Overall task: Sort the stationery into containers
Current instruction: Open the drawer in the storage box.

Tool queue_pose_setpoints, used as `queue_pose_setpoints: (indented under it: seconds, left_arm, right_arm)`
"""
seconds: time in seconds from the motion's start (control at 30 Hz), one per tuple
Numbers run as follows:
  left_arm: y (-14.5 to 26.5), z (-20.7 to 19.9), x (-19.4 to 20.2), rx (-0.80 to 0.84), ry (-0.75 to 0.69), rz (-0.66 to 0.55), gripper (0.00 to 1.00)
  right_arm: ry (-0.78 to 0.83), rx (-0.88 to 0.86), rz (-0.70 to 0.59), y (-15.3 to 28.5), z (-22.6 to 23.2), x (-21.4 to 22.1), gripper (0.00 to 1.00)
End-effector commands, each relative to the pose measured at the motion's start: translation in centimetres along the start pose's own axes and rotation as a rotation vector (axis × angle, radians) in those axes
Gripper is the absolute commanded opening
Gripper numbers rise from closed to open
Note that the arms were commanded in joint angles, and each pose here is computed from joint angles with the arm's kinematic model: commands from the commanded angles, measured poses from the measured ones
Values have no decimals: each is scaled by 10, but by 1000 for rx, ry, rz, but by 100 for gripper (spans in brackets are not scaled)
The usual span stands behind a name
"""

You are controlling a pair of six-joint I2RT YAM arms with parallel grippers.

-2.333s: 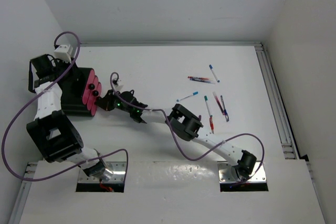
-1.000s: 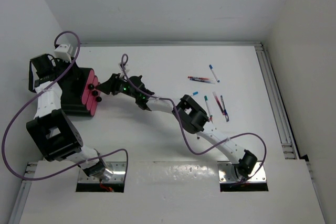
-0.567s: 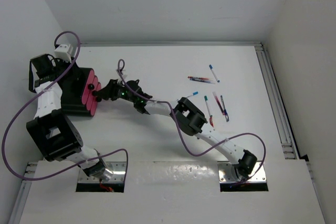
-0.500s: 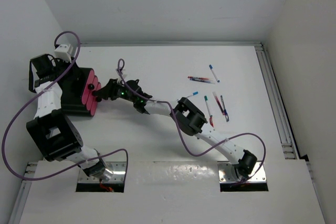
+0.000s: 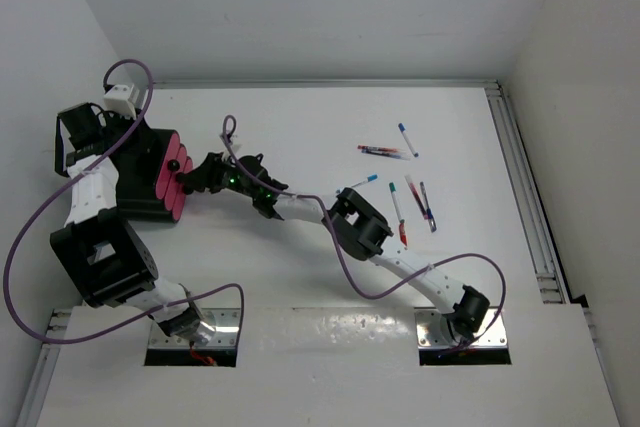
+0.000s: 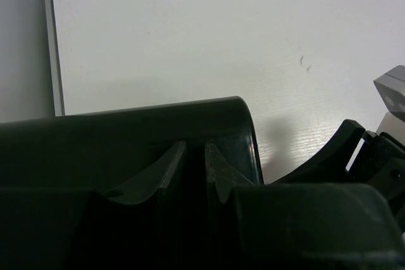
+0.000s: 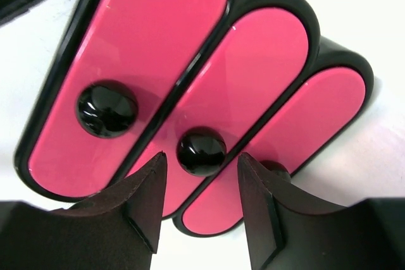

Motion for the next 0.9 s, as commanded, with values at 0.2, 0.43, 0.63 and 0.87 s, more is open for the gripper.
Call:
queue_pose_setpoints:
  seconds: [0.2,0.43,0.63,0.87]
  left_arm:
    - [0,-43,98,149,315,446,25]
    - [0,-43,98,148,315,446,25]
    - [0,-43,98,149,314,446,25]
    - [0,-43,98,144,315,447,25]
  right_arm:
    - [39,-70,-51,-8,15,-3,43]
    - [57,-84,-70,-10,18,-7,38]
    - [60,-93,-58,-9,18,-4,25]
    - [68,-107,-75,-2,24,-8,2]
Point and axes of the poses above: each gripper's point midway between its finger pads, its own y axis back along the fingers, its own z axis along the line the jaws close on, x = y × z, the point moved 10 cm from there along y, back along the fingers, and after that the axes turned 9 degrees about -y, right-handed, at the moved point
